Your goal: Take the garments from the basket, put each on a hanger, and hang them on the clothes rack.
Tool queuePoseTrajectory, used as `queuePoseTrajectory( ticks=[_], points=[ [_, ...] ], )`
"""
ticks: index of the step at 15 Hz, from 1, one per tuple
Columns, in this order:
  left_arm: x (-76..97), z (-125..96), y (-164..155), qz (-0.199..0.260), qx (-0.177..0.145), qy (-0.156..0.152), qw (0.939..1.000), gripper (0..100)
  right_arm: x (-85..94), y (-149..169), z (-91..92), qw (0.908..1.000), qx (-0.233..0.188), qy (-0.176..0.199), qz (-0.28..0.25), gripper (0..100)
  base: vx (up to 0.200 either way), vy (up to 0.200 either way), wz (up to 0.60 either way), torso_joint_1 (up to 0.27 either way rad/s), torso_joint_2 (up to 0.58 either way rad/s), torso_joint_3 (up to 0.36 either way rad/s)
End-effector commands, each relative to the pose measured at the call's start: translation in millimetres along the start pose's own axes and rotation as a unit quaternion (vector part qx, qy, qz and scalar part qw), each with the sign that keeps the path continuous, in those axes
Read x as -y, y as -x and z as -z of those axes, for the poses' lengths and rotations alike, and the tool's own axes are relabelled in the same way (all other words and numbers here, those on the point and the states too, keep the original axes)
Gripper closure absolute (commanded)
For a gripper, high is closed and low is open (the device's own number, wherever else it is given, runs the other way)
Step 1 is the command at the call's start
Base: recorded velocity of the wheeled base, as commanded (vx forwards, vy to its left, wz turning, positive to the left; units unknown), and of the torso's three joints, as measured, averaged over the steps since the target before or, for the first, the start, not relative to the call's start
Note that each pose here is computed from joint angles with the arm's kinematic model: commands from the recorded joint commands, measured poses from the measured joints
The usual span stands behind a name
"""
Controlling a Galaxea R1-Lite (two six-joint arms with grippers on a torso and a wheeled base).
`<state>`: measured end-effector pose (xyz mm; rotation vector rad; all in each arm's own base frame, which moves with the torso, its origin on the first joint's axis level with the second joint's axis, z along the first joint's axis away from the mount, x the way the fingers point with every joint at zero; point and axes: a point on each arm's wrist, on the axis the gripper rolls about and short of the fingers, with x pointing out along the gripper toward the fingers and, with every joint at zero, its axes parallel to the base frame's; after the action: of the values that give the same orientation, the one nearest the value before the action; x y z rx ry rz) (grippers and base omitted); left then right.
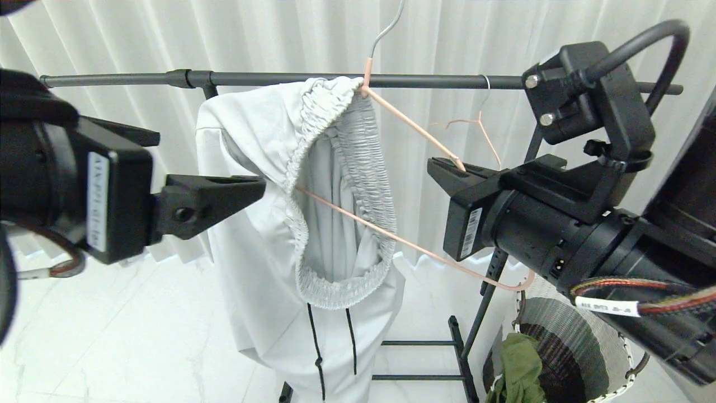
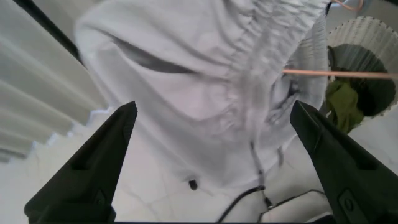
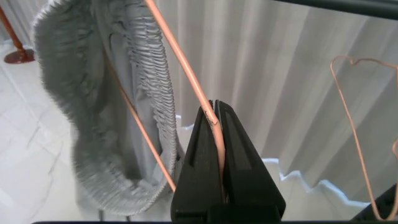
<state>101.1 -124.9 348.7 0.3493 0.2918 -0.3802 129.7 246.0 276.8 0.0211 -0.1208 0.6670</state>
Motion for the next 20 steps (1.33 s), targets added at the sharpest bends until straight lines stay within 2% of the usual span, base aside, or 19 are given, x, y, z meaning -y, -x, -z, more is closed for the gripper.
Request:
queuePoseTrajectory(
  ticks=[1,3,5,6,7,9,12,15,20],
  points=[
    [-21.0,6.0,28.7,0.006,0.034,0.001,0.9994,0,12.3,17.7,-1.4,1.0000,0.001,0.002,-0.006,100,0.000,0.000,0.00,0.000,0.00,0.000],
    [-28.1,7.0,33.2,0.017,0.044,-0.021,0.9986,0,16.7,28.6,1.6,0.9998,-0.005,0.008,-0.015,100,0.000,0.000,0.00,0.000,0.00,0.000],
    [-33.8,13.4,35.0,0.047,0.051,-0.117,0.9907,0,20.1,41.0,5.9,0.9994,-0.015,0.022,-0.022,100,0.000,0.000,0.00,0.000,0.00,0.000],
    [-34.3,14.4,33.7,0.054,0.054,-0.136,0.9877,0,19.0,43.0,6.1,0.9993,-0.015,0.022,-0.027,100,0.000,0.000,0.00,0.000,0.00,0.000],
    [-30.3,17.3,24.7,0.079,0.061,-0.171,0.9802,0,13.6,46.6,6.6,0.9988,-0.016,0.022,-0.040,100,0.000,0.000,0.00,0.000,0.00,0.000],
    [-19.2,22.8,3.4,0.084,0.067,-0.182,0.9774,0,6.2,48.1,7.6,0.9980,-0.018,0.022,-0.056,100,0.000,0.000,0.00,0.000,0.00,0.000],
    [-7.9,31.2,-24.4,0.072,0.080,-0.182,0.9774,0,0.0,52.8,6.3,0.9969,-0.015,0.030,-0.072,100,0.000,0.000,0.00,0.000,0.00,0.000],
    [-10.6,30.5,-41.3,0.046,0.081,-0.197,0.9761,0,-3.9,55.7,4.7,0.9957,-0.011,0.039,-0.083,100,0.000,0.000,0.00,0.000,0.00,0.000],
    [-13.7,31.7,-43.8,0.046,0.081,-0.205,0.9743,0,-13.4,60.2,5.1,0.9930,-0.010,0.051,-0.106,100,0.000,0.000,0.00,0.000,0.00,0.000]
  ],
)
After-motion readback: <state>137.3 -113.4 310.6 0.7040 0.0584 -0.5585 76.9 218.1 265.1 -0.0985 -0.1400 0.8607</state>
